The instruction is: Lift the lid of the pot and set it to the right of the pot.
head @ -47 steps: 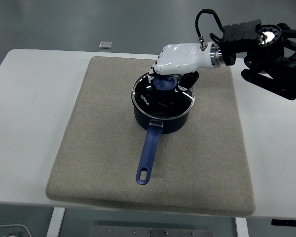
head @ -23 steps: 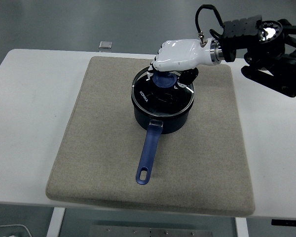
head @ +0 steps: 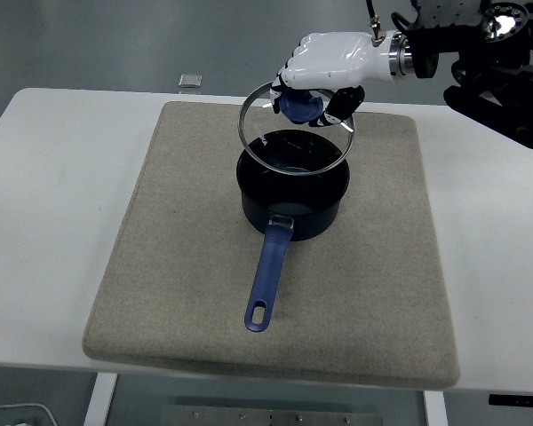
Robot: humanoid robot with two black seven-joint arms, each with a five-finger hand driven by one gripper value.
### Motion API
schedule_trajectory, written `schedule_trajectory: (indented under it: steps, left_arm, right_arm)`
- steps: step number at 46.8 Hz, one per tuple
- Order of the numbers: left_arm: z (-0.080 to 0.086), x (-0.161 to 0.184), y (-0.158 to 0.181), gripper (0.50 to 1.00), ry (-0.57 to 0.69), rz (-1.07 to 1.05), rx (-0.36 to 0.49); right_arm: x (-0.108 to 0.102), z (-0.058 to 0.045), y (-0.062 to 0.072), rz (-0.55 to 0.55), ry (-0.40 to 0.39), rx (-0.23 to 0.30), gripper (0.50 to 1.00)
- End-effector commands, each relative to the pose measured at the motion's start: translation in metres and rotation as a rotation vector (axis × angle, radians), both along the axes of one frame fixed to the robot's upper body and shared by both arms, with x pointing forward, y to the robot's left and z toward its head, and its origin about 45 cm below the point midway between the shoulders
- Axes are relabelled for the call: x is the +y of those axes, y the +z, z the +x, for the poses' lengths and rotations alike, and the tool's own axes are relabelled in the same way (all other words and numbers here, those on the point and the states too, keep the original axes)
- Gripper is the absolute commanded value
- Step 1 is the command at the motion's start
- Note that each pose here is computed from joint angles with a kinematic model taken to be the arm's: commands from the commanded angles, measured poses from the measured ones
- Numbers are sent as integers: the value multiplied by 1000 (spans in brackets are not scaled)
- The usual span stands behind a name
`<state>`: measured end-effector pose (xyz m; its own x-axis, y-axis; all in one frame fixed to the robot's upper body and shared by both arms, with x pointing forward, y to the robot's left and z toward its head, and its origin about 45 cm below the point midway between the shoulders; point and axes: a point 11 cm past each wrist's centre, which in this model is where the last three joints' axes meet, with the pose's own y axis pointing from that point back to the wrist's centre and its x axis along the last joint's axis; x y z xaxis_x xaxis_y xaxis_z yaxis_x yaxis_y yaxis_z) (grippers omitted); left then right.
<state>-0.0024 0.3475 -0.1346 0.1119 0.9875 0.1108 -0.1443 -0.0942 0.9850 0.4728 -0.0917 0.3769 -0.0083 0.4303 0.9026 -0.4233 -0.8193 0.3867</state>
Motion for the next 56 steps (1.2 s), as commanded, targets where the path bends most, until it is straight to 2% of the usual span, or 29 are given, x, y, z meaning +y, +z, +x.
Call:
schedule_trajectory:
  steps: [1,8,23,37,56]
  left_arm:
    - [0,1,0,1000,0,3,0]
    - [0,0,0,1000,0,0,0]
    - [0,1,0,1000,0,3,0]
    - [0,0,0,1000,0,0,0]
    - [0,0,0,1000,2,0,0]
  right_arm:
    - [-7,7,6,2,-30,-17,500]
    - [-24,22,14,5,-108,-22,500]
    - [-53,44,14,16,-232,-34,500]
    - [-85,54,-7,5,-327,-14,500]
    - [-111,50,-41,-49,-370,35,500]
